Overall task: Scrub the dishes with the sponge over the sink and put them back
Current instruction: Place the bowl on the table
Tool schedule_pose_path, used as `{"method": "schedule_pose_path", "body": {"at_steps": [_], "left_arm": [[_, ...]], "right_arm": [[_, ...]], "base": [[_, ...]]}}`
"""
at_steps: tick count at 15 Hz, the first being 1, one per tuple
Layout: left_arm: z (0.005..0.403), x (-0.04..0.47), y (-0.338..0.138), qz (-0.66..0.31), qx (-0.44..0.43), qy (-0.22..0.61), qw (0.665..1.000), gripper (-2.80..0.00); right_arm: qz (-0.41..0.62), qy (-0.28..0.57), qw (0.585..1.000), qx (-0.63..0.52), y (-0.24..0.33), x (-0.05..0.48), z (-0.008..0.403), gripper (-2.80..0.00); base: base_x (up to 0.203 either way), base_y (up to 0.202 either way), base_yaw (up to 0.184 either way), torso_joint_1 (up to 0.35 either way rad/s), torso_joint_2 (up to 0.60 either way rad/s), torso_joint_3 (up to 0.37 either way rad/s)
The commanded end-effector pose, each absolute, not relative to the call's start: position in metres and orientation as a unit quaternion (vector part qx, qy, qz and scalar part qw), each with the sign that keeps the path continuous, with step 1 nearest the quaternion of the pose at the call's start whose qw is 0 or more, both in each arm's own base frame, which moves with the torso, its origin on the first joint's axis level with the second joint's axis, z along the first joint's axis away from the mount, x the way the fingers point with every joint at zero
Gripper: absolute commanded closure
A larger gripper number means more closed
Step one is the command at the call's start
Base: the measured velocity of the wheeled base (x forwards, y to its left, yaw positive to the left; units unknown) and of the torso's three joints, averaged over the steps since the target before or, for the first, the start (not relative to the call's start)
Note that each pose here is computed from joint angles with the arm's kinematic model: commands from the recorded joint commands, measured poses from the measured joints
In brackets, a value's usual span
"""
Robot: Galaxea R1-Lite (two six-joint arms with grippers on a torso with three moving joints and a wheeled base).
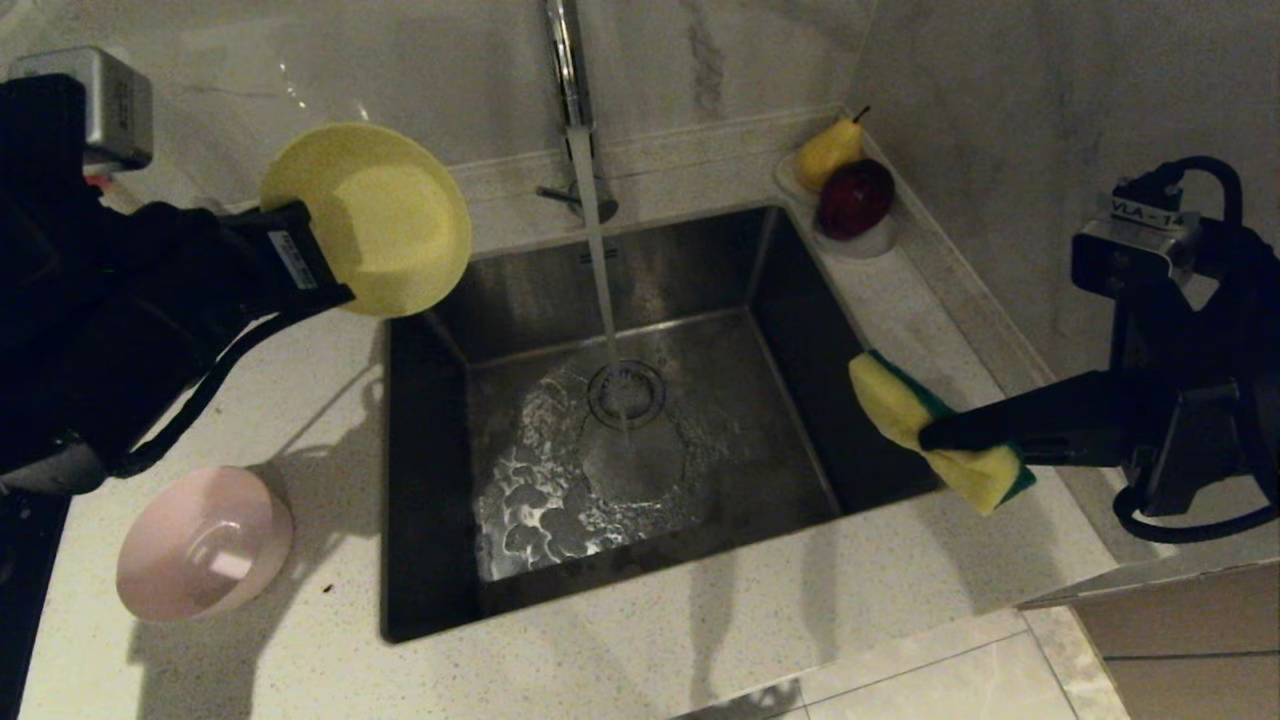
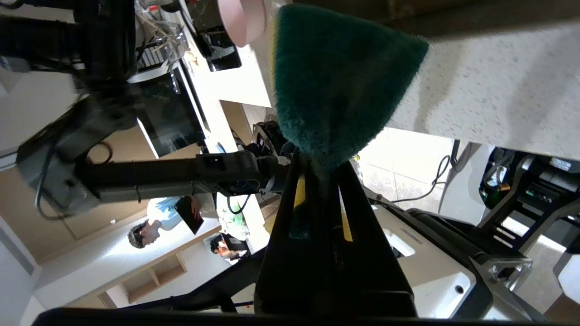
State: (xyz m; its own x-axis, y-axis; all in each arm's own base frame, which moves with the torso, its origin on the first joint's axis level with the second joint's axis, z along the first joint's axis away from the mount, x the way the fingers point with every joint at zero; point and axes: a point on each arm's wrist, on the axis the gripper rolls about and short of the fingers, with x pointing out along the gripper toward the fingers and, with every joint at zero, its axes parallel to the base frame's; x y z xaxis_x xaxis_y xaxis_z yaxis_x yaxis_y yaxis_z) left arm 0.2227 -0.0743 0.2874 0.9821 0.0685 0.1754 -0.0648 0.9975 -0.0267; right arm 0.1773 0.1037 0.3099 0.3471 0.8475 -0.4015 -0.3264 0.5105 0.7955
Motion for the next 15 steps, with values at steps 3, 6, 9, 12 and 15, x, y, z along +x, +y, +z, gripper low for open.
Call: {"method": "schedule_pose_path", "body": {"at_steps": [3, 6, 9, 12, 15], "left_arm": [[0.291, 0.179, -0.056, 0.049, -0.089, 0.162, 0.982, 0.00], [0.303, 0.157, -0.030, 0.078, -0.146, 0.176, 0.970, 0.00], [0.307, 0.158, -0.009, 0.146, -0.188, 0.165, 0.957, 0.00], [0.313, 0.155, 0.025, 0.245, -0.228, 0.142, 0.931, 0.00], [0.319, 0.148, 0.055, 0.302, -0.283, 0.122, 0.902, 0.00]], "right_arm": [[0.376, 0.423, 0.762, 0.316, 0.096, 0.172, 0.309, 0.00], [0.374, 0.425, 0.762, 0.315, 0.093, 0.165, 0.310, 0.00], [0.368, 0.432, 0.762, 0.313, 0.093, 0.168, 0.308, 0.00], [0.362, 0.441, 0.760, 0.313, 0.094, 0.171, 0.302, 0.00], [0.360, 0.442, 0.759, 0.313, 0.092, 0.168, 0.300, 0.00]], "base": [[0.000, 0.000, 0.000, 0.000, 0.00, 0.000], [0.000, 0.000, 0.000, 0.000, 0.00, 0.000], [0.000, 0.000, 0.000, 0.000, 0.00, 0.000], [0.000, 0.000, 0.000, 0.000, 0.00, 0.000], [0.000, 0.000, 0.000, 0.000, 0.00, 0.000]]}}
